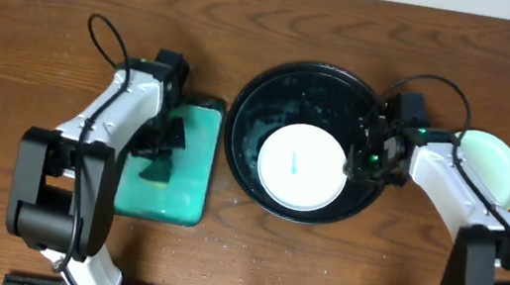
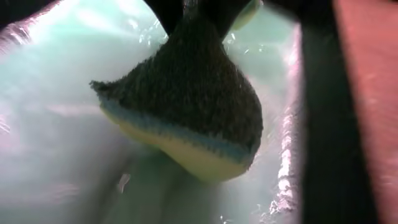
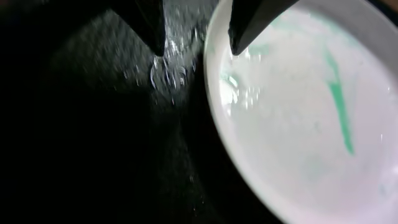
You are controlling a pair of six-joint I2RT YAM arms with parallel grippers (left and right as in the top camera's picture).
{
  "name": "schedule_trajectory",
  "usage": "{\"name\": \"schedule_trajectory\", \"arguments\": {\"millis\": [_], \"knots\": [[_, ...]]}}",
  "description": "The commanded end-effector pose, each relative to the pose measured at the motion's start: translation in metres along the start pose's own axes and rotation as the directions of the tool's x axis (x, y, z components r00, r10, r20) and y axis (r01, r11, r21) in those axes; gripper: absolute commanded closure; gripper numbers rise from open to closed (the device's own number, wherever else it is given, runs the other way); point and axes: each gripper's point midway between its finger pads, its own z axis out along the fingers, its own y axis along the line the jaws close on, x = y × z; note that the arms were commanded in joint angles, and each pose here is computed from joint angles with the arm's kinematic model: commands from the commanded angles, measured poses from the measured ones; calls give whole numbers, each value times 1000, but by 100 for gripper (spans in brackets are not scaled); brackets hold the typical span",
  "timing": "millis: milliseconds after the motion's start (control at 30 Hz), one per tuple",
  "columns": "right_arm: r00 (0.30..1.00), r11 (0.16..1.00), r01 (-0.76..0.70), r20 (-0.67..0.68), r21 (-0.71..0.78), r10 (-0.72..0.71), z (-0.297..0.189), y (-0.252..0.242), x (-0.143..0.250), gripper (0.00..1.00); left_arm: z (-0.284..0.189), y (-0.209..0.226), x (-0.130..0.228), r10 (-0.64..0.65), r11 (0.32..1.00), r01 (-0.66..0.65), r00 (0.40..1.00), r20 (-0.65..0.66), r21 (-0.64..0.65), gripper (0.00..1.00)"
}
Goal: Clean dirty plates on tray and stack at the side
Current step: 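Grasp the sponge with the left gripper and lift it toward the white plate, then scrub the white plate with the sponge while the right gripper holds it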
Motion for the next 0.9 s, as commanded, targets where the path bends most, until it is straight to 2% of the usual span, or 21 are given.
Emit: {"name": "schedule_trajectory", "arguments": {"millis": [0, 100, 133, 200, 300, 467, 533, 700, 867], "knots": [[1000, 999, 9, -18, -50, -10, 13, 6, -1, 71, -76, -16, -23, -29, 991, 10, 989, 143, 136, 93], [999, 998, 18, -33, -54, -20, 24, 9, 1, 78, -112, -40, -22, -12, 963, -44, 979, 204, 266, 93], [999, 999, 12, -42, -53, -14, 29, 10, 2, 88, -123, -53, -20, 2, 945, -77, 973, 231, 317, 93], [998, 999, -12, -59, -47, 9, 37, 11, 4, 99, -133, -72, -15, 31, 918, -127, 967, 253, 374, 92], [996, 999, -47, -71, -23, 45, 43, 9, 6, 99, -137, -109, -6, 80, 878, -196, 960, 270, 437, 93], [993, 996, -90, -72, 3, 90, 45, 10, 7, 99, -117, -174, 12, 155, 849, -273, 947, 280, 454, 93], [993, 996, -91, -79, 5, 92, 44, 10, 9, 99, -99, -213, 26, 213, 830, -322, 938, 274, 455, 93], [991, 995, -95, -94, 10, 95, 44, 9, 13, 99, -54, -270, 47, 273, 817, -356, 931, 241, 453, 93], [991, 995, -95, -98, 10, 96, 44, 9, 14, 99, -1, -287, 44, 299, 838, -357, 933, 200, 412, 93]]}}
